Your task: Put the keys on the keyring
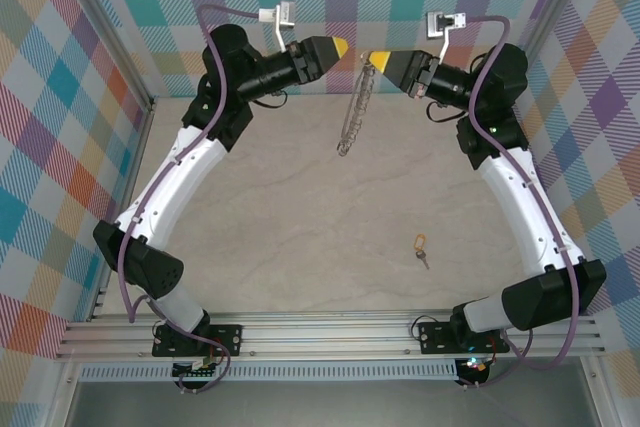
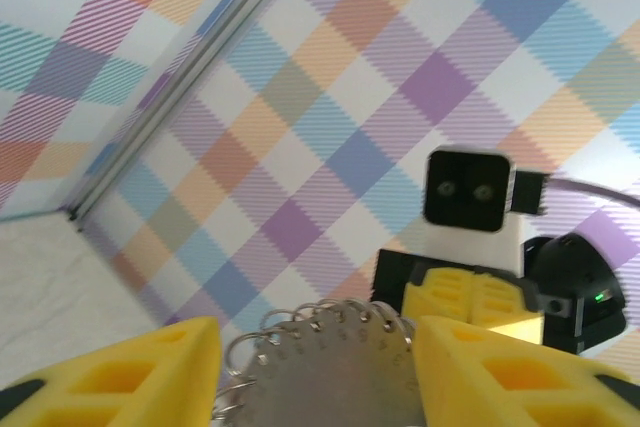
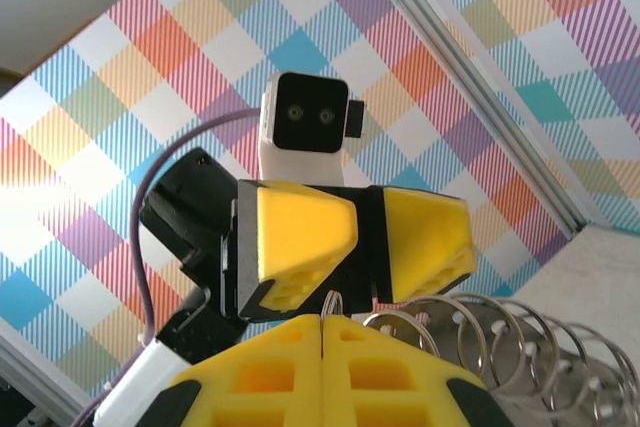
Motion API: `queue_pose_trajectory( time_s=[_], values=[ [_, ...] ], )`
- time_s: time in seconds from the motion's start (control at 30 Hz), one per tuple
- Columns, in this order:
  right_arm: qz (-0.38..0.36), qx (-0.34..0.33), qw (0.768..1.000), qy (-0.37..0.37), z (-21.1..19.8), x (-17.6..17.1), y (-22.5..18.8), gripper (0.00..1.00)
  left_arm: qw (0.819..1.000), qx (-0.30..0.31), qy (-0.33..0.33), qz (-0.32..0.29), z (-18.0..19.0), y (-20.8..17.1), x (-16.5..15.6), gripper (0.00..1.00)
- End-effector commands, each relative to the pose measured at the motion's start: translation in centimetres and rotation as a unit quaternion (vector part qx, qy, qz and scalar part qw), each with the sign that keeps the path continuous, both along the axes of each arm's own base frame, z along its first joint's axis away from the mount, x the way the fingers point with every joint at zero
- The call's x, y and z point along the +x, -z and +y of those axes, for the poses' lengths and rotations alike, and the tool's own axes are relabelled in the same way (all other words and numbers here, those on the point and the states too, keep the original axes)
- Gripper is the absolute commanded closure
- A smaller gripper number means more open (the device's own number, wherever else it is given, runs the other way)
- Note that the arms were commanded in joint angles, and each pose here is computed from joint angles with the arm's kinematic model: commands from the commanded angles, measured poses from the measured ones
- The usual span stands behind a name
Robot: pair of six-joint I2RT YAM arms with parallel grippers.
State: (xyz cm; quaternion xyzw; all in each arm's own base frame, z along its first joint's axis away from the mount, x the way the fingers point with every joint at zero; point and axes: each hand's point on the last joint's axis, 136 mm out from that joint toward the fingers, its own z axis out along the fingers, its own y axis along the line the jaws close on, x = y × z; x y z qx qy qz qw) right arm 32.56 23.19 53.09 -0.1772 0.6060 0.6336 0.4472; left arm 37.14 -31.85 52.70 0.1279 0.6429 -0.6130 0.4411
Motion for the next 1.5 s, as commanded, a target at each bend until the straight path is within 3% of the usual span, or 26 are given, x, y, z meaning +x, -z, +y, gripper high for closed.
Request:
queue_pose_trajectory(
  time_s=[0.0, 0.53, 1.3, 1.47],
  values=[
    [-0.048, 0.046, 0.998, 0.006, -0.5, -0.7, -3.7, 1.0, 0.997, -0.066, 0.03, -0.036, 0.1, -4.1, -2.4, 0.49],
    [-0.04, 0.07, 0.997, 0.019, -0.5, -0.1, -3.8, 1.0, 0.994, -0.082, 0.069, -0.019, -2.4, -3.4, -4.0, 0.65],
    [-0.028, 0.063, 0.998, 0.012, -0.3, 0.0, -2.8, 1.0, 0.991, -0.089, 0.093, -0.029, -3.9, -3.9, -4.7, 0.65],
    [-0.026, 0.06, 0.998, 0.011, -0.3, -0.1, -2.7, 1.0, 0.991, -0.091, 0.094, -0.032, -4.0, -4.1, -4.9, 0.72]
  ],
)
